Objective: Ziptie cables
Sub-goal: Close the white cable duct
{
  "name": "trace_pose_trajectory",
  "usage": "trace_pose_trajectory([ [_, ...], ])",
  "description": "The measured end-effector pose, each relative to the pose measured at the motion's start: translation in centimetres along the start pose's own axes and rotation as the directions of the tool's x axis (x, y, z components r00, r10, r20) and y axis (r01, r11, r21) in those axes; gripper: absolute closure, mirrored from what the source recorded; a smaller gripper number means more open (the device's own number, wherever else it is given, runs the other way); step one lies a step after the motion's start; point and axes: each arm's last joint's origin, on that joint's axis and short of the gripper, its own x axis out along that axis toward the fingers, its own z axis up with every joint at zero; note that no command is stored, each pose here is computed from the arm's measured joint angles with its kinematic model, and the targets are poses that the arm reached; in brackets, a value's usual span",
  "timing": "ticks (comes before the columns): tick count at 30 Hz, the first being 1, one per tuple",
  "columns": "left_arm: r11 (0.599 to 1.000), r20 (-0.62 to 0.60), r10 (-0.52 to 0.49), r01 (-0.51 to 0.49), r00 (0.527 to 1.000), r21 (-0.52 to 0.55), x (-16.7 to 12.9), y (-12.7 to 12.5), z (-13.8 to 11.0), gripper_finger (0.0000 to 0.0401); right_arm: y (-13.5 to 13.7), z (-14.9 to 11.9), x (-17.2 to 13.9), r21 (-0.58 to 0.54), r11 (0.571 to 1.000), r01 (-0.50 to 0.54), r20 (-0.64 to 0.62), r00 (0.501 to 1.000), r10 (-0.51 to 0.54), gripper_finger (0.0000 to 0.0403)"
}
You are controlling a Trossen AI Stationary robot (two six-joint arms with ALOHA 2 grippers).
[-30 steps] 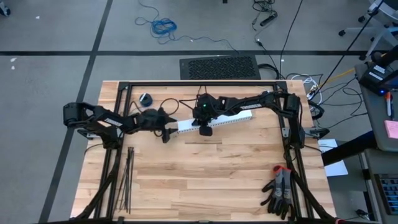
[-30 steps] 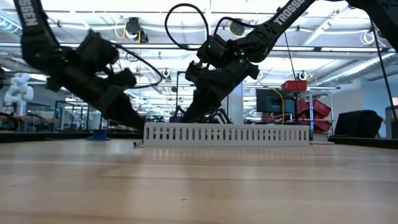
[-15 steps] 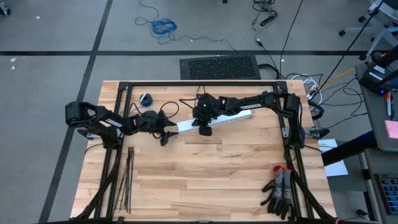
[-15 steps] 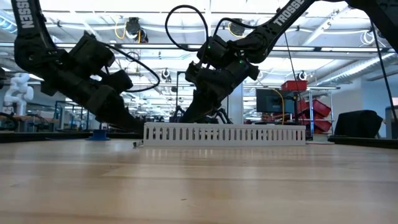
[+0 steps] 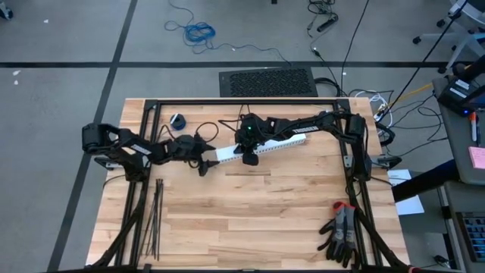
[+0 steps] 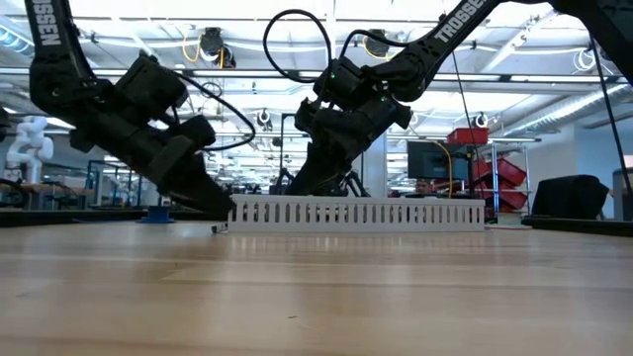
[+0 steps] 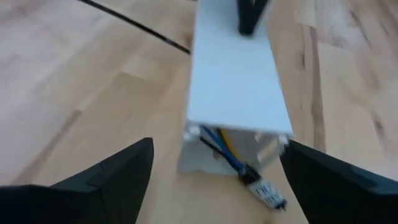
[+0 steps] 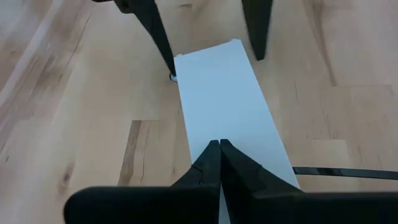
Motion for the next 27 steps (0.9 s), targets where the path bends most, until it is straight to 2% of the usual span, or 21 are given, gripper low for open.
trace_pose_trajectory([
  [5,1.0,0.007,0.018,-0.018,1.0,0.012,0.4,-0.4,0.3,0.0056,0.0,0.0,0.0,0.0,1.0,0.0,0.0,1.0,0.0,0.0403],
  [14,0.997,-0.044,0.074,-0.073,0.996,0.011,1.1,-0.6,-0.8,0.0058,0.0,0.0,0.0,0.01,1.0,0.0,0.001,1.0,0.0,0.0403],
  [22,0.997,-0.024,0.077,-0.077,0.997,0.009,1.6,-0.5,-1.1,0.0114,0.1,0.1,0.0,0.031,1.0,0.002,0.005,1.0,-0.003,0.0403],
  [27,0.997,-0.009,0.082,-0.082,0.997,0.008,1.9,-0.4,-1.2,0.0124,0.1,0.1,0.1,0.033,0.999,0.002,0.005,1.0,-0.002,0.0403],
])
